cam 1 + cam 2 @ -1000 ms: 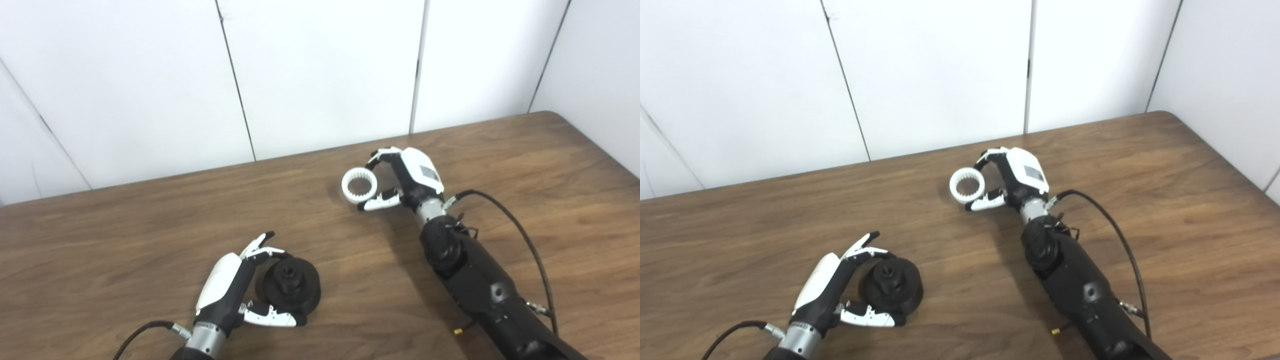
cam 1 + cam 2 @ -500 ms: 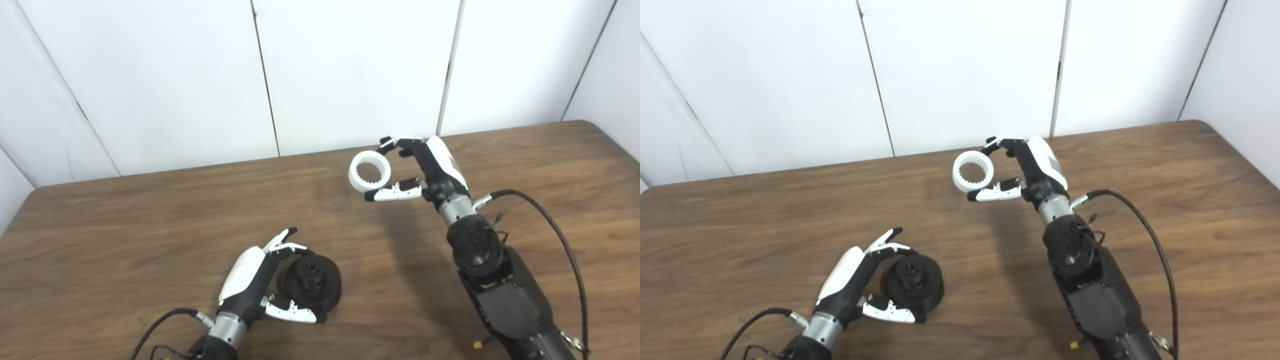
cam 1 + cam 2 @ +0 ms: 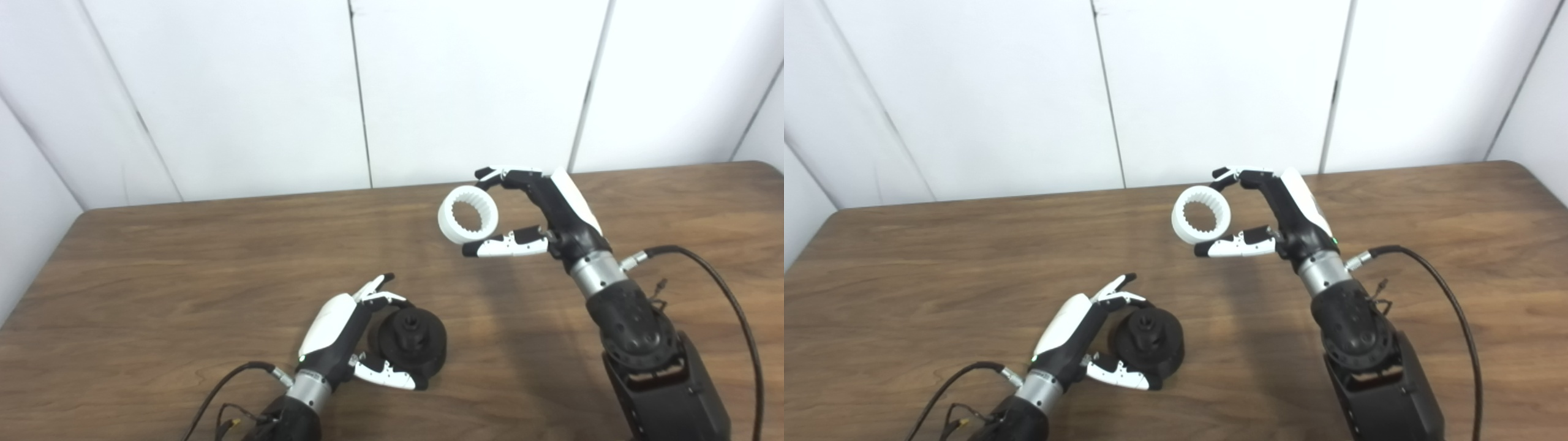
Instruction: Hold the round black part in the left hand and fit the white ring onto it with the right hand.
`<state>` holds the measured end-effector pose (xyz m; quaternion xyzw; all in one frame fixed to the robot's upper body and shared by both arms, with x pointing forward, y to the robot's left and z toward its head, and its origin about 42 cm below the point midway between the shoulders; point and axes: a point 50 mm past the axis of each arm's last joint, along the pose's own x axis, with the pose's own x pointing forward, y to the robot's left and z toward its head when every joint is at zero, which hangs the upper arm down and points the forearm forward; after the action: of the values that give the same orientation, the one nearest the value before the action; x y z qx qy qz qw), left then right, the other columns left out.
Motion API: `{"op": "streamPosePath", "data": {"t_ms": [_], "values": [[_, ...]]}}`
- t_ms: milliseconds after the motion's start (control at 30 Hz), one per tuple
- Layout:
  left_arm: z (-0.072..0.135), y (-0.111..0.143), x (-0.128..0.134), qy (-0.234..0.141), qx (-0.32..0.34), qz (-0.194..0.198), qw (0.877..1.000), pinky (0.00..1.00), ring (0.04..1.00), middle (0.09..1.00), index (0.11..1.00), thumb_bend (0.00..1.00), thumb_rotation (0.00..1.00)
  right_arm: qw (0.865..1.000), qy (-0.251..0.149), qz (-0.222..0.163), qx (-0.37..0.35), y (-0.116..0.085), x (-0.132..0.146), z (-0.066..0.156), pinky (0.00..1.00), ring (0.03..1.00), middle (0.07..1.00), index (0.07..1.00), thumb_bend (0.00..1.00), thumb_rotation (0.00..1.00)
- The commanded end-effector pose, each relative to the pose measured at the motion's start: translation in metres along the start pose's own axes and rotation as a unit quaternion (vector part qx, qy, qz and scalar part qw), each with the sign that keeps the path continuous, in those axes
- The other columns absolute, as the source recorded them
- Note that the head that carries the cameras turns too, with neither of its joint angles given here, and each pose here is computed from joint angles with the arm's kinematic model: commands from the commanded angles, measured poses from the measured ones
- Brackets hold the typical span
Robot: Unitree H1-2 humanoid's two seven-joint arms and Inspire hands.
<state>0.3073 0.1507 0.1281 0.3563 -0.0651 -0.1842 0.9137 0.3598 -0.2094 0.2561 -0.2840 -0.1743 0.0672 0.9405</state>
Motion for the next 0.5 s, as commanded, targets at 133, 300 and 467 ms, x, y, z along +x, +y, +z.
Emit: {"op": "streamPosePath", "data": {"t_ms": [133, 300, 467], "values": [[-0.001, -0.007, 0.005, 0.013, 0.000, -0.016, 1.000, 0.95, 0.974, 0.974, 0.602, 0.98, 0.24, 0.999, -0.031, 0.009, 0.005, 0.000, -0.008, 0.021, 0.82, 0.834, 0.770, 0.480, 0.52, 0.14], [0.001, -0.007, 0.006, 0.013, -0.001, -0.016, 1.000, 0.95, 0.973, 0.973, 0.601, 0.98, 0.24, 0.999, -0.028, 0.041, 0.010, 0.009, -0.022, 0.026, 0.83, 0.850, 0.774, 0.480, 0.52, 0.14], [0.002, -0.007, 0.006, 0.013, 0.001, -0.016, 1.000, 0.94, 0.971, 0.972, 0.602, 0.99, 0.24, 0.998, -0.026, 0.062, 0.006, 0.015, -0.031, 0.028, 0.81, 0.849, 0.770, 0.480, 0.52, 0.14]]}}
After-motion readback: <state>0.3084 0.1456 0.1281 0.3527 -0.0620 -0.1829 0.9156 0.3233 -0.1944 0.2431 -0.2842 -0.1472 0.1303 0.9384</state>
